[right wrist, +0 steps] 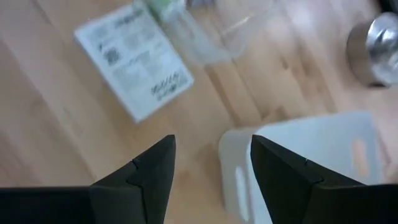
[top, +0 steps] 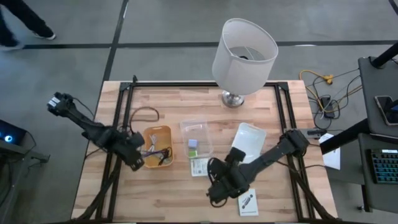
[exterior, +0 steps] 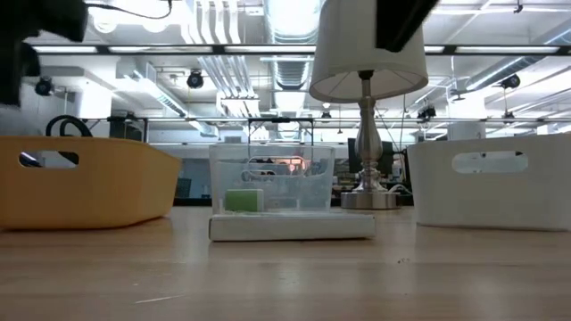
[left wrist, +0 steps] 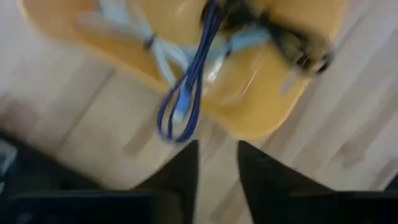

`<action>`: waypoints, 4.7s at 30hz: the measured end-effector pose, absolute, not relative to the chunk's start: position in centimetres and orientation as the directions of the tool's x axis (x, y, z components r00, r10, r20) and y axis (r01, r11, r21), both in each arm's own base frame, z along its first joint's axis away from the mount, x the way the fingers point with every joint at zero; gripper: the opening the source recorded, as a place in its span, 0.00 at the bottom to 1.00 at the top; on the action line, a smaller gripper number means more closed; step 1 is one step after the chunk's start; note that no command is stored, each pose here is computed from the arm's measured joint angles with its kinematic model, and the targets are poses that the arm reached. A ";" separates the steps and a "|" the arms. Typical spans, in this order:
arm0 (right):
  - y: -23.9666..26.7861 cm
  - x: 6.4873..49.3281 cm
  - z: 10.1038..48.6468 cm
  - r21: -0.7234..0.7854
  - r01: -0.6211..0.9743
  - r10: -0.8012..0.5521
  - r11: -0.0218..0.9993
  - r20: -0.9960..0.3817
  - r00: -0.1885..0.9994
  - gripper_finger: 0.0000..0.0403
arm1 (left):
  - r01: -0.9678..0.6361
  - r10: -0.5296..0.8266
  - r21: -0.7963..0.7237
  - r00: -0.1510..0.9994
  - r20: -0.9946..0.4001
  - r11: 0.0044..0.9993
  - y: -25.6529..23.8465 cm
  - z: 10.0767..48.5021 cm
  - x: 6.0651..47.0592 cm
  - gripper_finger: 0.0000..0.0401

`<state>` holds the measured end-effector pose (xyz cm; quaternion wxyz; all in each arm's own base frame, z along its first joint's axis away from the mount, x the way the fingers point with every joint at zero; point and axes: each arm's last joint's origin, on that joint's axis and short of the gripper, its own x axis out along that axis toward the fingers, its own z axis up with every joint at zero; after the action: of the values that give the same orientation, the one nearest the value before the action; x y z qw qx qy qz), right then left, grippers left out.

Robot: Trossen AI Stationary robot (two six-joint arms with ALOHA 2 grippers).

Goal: Pick and place items into bin
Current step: Put the violet charger cable into the yellow bin, then put the bottom card reader box into the white bin

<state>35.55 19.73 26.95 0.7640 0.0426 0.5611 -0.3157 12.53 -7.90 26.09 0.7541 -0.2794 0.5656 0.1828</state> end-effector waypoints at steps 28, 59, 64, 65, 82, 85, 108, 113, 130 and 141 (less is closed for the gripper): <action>19.5 35.1 24.6 -0.354 0.565 -0.503 0.745 -0.855 0.127 0.22 | -0.843 0.188 -0.191 0.322 -0.928 0.502 -7.4 18.0 11.5 0.00; 18.5 35.4 25.4 -0.311 0.642 -0.501 0.700 -0.856 0.131 0.17 | -0.760 0.075 -0.162 0.267 -0.961 0.629 -6.3 18.1 12.8 0.00; 18.5 35.4 25.4 -0.310 0.644 -0.500 0.700 -0.856 0.132 0.17 | -0.756 0.148 -0.174 0.338 -0.930 0.631 -6.4 19.3 13.6 0.00; 18.5 35.4 25.4 -0.310 0.644 -0.501 0.699 -0.856 0.132 0.17 | -0.750 0.164 -0.187 0.367 -0.916 0.635 -6.4 19.7 13.7 0.00; 18.3 35.5 25.4 -0.306 0.655 -0.505 0.690 -0.853 0.133 0.16 | -0.749 0.358 -0.147 0.467 -0.808 0.646 -4.7 20.0 16.2 0.00; 18.1 35.6 25.4 -0.307 0.661 -0.511 0.685 -0.849 0.136 0.16 | -0.731 0.353 -0.134 0.471 -0.808 0.669 -4.2 19.3 17.9 0.00; 18.1 35.5 25.5 -0.305 0.668 -0.518 0.679 -0.844 0.141 0.16 | -0.373 -0.150 -0.394 0.538 -0.829 0.840 -5.3 22.5 21.7 0.00; 18.1 35.5 25.5 -0.310 0.662 -0.520 0.682 -0.843 0.140 0.16 | -0.339 -0.141 -0.418 0.611 -0.779 0.843 -5.2 24.1 20.7 0.00; 27.1 28.1 26.8 -0.128 0.530 -0.185 0.838 -0.981 0.055 0.27 | -0.123 -0.204 -0.569 0.855 -0.477 0.813 -6.3 28.1 21.0 0.26; 32.1 21.1 24.7 -0.073 0.946 -0.204 0.315 -0.979 -0.008 0.16 | 0.079 -0.324 -0.497 0.843 -0.430 0.864 -9.4 27.7 29.5 0.13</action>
<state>21.05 32.11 24.66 0.6120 0.3489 0.5320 -0.4699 29.55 -9.36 27.69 0.9303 -0.2369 0.2584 -0.1082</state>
